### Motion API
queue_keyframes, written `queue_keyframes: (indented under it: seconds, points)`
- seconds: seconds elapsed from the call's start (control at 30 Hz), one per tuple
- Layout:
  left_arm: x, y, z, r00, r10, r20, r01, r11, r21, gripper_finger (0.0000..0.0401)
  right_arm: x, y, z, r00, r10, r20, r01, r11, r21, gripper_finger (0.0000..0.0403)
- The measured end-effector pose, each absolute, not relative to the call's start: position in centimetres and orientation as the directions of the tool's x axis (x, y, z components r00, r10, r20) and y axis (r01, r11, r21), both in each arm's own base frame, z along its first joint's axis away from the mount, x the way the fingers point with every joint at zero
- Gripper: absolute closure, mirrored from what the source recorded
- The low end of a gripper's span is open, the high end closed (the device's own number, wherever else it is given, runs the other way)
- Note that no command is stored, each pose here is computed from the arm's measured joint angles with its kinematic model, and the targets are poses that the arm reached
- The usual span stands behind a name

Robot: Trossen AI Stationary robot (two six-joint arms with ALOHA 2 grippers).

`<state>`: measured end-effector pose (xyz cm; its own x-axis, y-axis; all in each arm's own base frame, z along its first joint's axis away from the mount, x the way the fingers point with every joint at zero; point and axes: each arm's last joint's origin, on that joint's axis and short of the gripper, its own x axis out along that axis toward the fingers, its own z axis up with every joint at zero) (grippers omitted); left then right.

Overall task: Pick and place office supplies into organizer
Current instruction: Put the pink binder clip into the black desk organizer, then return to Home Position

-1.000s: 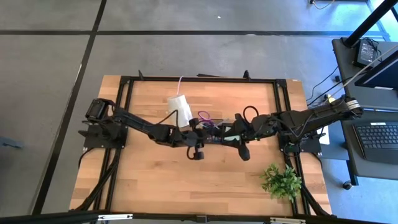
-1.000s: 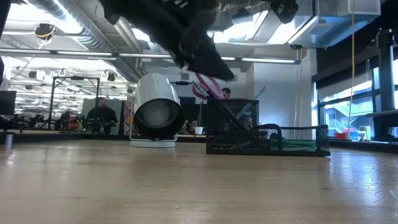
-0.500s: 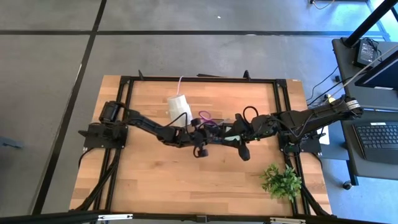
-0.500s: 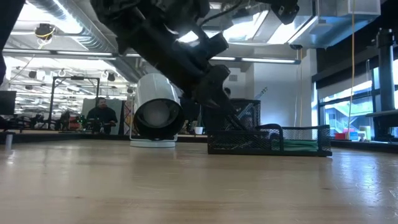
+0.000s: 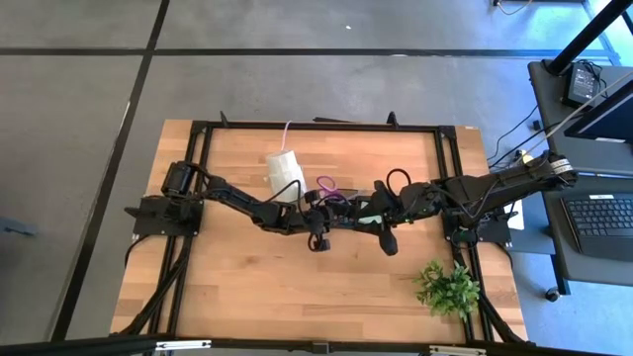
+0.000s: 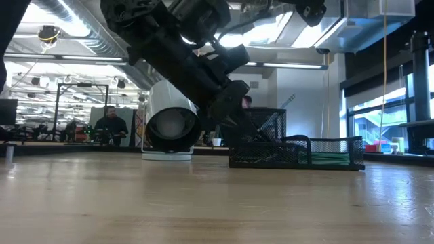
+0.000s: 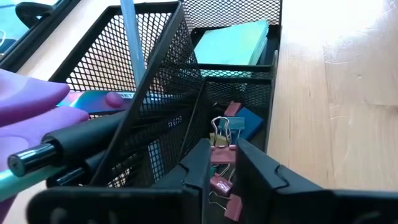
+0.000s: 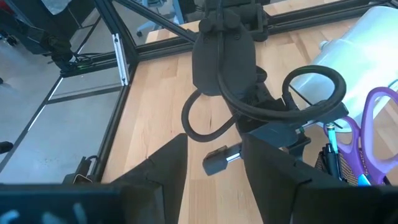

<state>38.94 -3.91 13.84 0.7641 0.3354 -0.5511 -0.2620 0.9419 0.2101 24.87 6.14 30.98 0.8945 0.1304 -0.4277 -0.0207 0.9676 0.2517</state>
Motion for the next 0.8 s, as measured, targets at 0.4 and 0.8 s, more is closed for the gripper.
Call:
queue_keyframes:
  seconds: [0.4,0.8]
  points:
    - [38.9,-3.9,13.8,0.763,0.339,-0.55,-0.265,0.94,0.213,0.0307,24.9,6.1,31.0,0.894,0.131,-0.428,-0.02,0.967,0.254,0.0246]
    - [37.4,-5.2,20.5,0.864,0.24,-0.443,-0.205,0.971,0.126,0.0305,24.9,6.1,31.0,0.896,0.132,-0.425,-0.021,0.967,0.255,0.0246]
